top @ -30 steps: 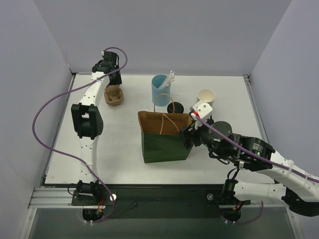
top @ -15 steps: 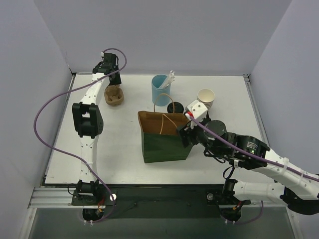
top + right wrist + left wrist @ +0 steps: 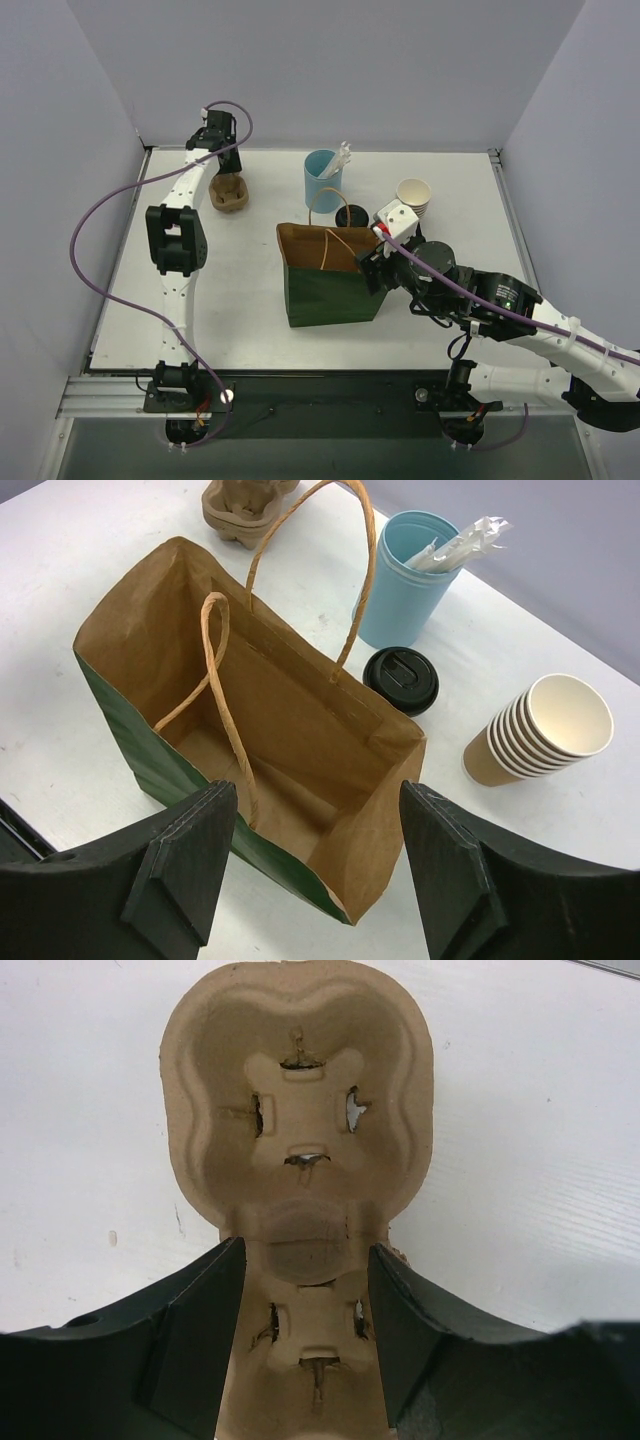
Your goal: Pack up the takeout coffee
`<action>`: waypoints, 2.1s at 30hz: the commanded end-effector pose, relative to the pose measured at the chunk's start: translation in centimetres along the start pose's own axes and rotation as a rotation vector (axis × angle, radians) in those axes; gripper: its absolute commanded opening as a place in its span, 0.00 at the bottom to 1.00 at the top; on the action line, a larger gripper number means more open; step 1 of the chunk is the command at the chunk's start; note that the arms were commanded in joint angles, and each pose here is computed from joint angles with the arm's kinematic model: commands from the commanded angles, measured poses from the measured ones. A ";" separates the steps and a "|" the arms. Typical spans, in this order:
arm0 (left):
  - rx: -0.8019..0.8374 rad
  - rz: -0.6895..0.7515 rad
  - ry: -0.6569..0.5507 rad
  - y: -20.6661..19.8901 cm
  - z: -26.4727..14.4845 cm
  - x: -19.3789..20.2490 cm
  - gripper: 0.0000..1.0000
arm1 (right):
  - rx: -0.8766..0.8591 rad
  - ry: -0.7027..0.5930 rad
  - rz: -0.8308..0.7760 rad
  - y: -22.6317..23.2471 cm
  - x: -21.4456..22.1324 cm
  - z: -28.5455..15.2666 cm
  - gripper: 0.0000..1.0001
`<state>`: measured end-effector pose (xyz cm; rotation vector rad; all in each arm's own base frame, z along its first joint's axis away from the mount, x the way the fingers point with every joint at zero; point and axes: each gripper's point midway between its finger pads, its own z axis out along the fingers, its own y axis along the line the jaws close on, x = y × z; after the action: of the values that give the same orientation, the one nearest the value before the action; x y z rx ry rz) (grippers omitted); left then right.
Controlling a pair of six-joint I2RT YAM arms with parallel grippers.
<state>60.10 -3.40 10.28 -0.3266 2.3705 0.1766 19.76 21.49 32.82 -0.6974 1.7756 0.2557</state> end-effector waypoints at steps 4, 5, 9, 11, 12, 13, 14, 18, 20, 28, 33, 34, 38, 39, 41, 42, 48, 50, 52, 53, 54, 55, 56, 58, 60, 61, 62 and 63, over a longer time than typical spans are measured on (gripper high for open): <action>0.003 -0.031 -0.031 0.3 0.8 -0.8 0.62 | 0.038 -0.028 0.004 -0.6 -0.8 0.1 0.66; 0.004 -0.031 -0.029 0.3 1.0 -0.7 0.62 | 0.038 -0.027 0.002 -0.6 -0.7 0.1 0.66; 0.016 -0.031 -0.023 0.0 1.3 -0.5 0.62 | 0.044 -0.030 0.003 -0.8 -0.8 0.0 0.66; 0.015 -0.034 -0.020 0.0 1.5 -0.3 0.61 | 0.049 -0.028 -0.020 -0.9 -0.8 0.0 0.66; 0.014 -0.034 -0.018 0.1 1.5 -0.3 0.60 | 0.052 -0.025 -0.022 -0.9 -0.7 0.1 0.66; 0.015 -0.033 -0.018 0.0 1.6 -0.2 0.59 | 0.051 -0.024 -0.024 -0.9 -0.6 0.1 0.66; 0.014 -0.033 -0.017 0.0 1.6 -0.2 0.58 | 0.054 -0.021 -0.026 -1.0 -0.5 0.1 0.66; 0.021 -0.029 -0.019 -0.2 1.7 -0.2 0.54 | 0.054 -0.023 -0.027 -1.0 -0.6 0.1 0.66; 0.020 -0.031 -0.021 -0.2 1.7 -0.2 0.54 | 0.055 -0.025 -0.028 -1.0 -0.6 0.1 0.66; 0.014 -0.034 -0.009 -0.1 2.0 0.2 0.54 | 0.063 -0.020 -0.034 -1.1 -0.5 0.1 0.66; 0.001 -0.031 -0.003 0.1 2.3 0.5 0.54 | 0.068 -0.022 -0.036 -1.3 -0.4 0.1 0.66; 0.002 -0.029 -0.003 0.1 2.3 0.5 0.54 | 0.069 -0.024 -0.033 -1.3 -0.5 0.1 0.66; 0.010 -0.021 -0.009 0.0 2.0 0.3 0.43 | 0.078 -0.021 -0.039 -1.4 -0.4 0.1 0.66; 0.013 -0.020 -0.014 -0.1 1.8 0.0 0.36 | 0.079 -0.021 -0.039 -1.4 -0.5 0.2 0.66; 0.024 -0.023 -0.042 -0.1 0.6 -1.2 0.31 | 0.079 -0.018 -0.043 -1.3 -0.5 0.3 0.66; 0.028 -0.018 -0.050 0.0 0.2 -1.6 0.28 | 0.077 -0.019 -0.042 -1.3 -0.6 0.3 0.66; 0.072 -0.015 -0.107 0.0 -3.7 -4.4 0.23 | 0.074 -0.009 -0.050 -1.1 -0.3 0.5 0.66; 0.075 -0.012 -0.108 0.2 -4.6 -4.6 0.25 | 0.075 -0.004 -0.056 -1.1 -0.1 0.6 0.66; 0.073 -0.007 -0.099 0.4 -5.1 -4.5 0.26 | 0.072 -0.001 -0.058 -1.0 -0.1 0.7 0.66; 0.075 0.001 -0.093 0.4 -5.3 -4.3 0.26 | 0.074 0.004 -0.062 -1.0 0.0 0.8 0.66; 0.086 0.006 -0.084 0.4 -5.2 -4.1 0.26 | 0.074 0.004 -0.062 -1.0 0.0 0.7 0.66; 0.086 0.010 -0.070 0.5 -5.2 -3.8 0.26 | 0.072 0.005 -0.063 -1.0 0.0 0.7 0.66; 0.086 0.012 -0.057 0.5 -5.0 -3.4 0.26 | 0.072 0.002 -0.060 -1.0 0.0 0.7 0.66; 0.090 0.018 -0.025 0.6 -4.8 -2.7 0.27 | 0.075 0.005 -0.062 -1.0 0.0 0.8 0.66; 0.088 0.025 0.002 0.7 -4.4 -1.8 0.35 | 0.075 0.010 -0.066 -1.0 0.1 0.8 0.66; 0.086 0.029 0.011 0.7 -4.1 -1.5 0.35 | 0.075 0.008 -0.064 -1.0 0.0 0.8 0.66; 0.081 0.035 0.028 0.7 -3.6 -0.9 0.34 | 0.074 0.012 -0.068 -0.9 0.2 0.9 0.66; 0.080 0.038 0.043 0.8 -3.3 -0.4 0.19 | 0.072 0.010 -0.067 -0.9 0.1 0.9 0.66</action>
<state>58.51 -3.83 11.33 -0.2607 2.4240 0.1094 20.53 21.23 32.53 -0.7204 1.7662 0.1736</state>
